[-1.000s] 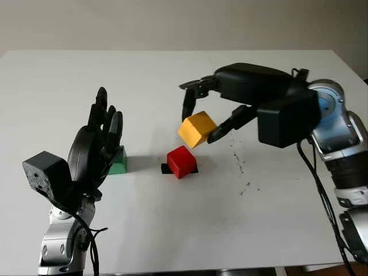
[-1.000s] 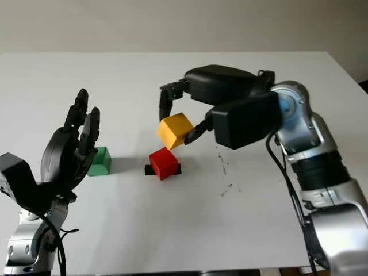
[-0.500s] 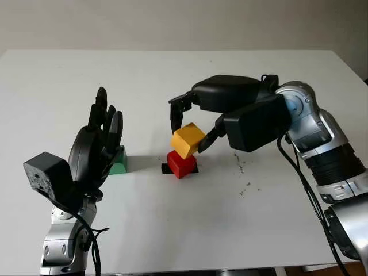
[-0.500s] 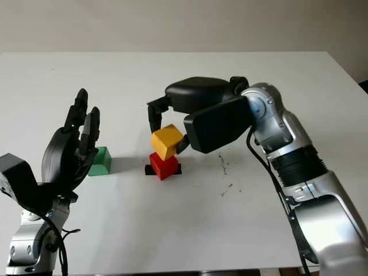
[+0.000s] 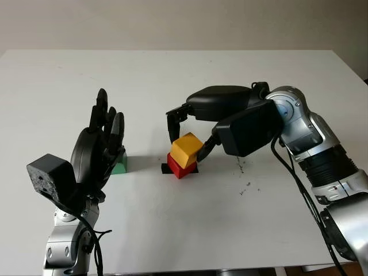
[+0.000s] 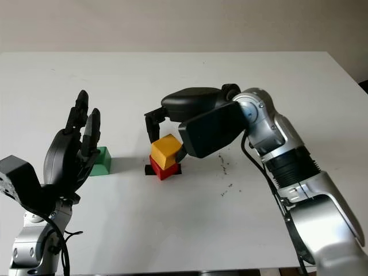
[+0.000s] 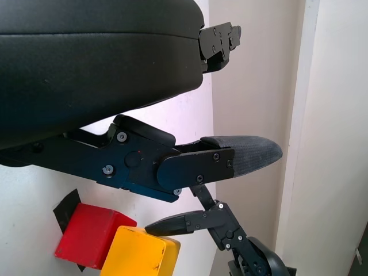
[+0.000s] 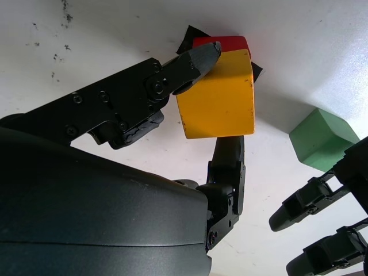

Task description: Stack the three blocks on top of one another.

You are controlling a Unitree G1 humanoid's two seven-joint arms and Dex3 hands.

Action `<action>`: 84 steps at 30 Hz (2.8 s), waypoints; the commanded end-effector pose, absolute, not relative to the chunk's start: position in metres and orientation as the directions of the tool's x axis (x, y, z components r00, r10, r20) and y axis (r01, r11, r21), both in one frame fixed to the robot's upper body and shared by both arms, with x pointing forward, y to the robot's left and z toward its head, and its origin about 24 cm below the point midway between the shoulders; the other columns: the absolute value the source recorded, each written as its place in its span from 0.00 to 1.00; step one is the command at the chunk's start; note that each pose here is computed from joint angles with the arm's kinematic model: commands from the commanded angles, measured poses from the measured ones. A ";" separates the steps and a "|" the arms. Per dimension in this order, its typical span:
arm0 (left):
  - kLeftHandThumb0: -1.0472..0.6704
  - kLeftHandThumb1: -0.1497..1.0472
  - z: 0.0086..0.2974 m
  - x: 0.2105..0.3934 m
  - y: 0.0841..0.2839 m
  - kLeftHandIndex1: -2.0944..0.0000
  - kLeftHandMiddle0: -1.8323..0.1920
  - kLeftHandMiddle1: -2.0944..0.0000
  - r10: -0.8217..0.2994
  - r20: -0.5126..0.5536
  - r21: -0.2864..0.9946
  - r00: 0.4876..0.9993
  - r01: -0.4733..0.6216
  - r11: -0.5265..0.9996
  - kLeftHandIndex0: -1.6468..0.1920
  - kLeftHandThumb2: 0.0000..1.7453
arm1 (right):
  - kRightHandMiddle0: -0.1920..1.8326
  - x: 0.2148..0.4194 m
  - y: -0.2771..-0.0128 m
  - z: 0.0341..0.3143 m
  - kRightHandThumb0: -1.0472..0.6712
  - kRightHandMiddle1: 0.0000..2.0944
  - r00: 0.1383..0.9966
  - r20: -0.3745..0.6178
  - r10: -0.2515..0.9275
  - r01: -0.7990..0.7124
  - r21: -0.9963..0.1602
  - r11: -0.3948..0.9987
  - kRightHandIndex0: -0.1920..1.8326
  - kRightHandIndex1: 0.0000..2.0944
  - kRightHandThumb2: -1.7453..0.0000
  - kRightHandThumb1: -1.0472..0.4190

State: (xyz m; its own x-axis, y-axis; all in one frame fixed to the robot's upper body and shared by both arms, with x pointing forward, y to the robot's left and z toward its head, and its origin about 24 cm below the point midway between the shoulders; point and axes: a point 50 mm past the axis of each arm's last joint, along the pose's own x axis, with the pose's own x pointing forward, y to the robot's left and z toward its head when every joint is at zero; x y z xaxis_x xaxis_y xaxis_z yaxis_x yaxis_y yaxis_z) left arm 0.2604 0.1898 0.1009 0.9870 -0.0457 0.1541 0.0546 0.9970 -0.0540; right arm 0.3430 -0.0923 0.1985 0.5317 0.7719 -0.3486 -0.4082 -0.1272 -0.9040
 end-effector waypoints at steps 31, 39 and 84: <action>0.17 1.00 0.101 0.256 0.189 0.98 0.99 0.98 -0.039 0.175 -0.063 0.984 0.051 0.997 1.00 0.30 | 0.26 0.347 -0.088 0.203 0.38 0.74 0.541 -0.328 0.774 -0.387 -0.914 -0.117 0.21 0.02 0.97 0.06; 0.18 1.00 0.100 0.256 0.188 0.98 0.99 0.98 -0.042 0.175 -0.069 0.984 0.055 0.996 1.00 0.30 | 0.16 0.347 -0.091 0.200 0.32 0.61 0.542 -0.355 0.762 -0.421 -0.899 -0.119 0.18 0.01 0.97 0.08; 0.18 1.00 0.105 0.263 0.198 0.98 0.99 0.98 -0.072 0.176 -0.051 0.982 0.083 0.995 1.00 0.30 | 0.04 0.290 -0.198 0.166 0.18 0.02 0.943 0.153 0.296 -0.205 -0.431 0.879 0.03 0.01 0.62 0.00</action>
State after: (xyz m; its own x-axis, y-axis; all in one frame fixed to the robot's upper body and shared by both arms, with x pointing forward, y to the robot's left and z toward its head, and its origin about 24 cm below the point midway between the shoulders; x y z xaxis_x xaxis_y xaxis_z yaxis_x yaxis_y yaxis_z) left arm 0.2609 0.1971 0.1012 0.9849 -0.0641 0.1611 0.0740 0.9957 -0.0561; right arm 0.2947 -0.1997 0.1669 0.9395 0.3155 0.1334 -0.2168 0.8492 -0.4816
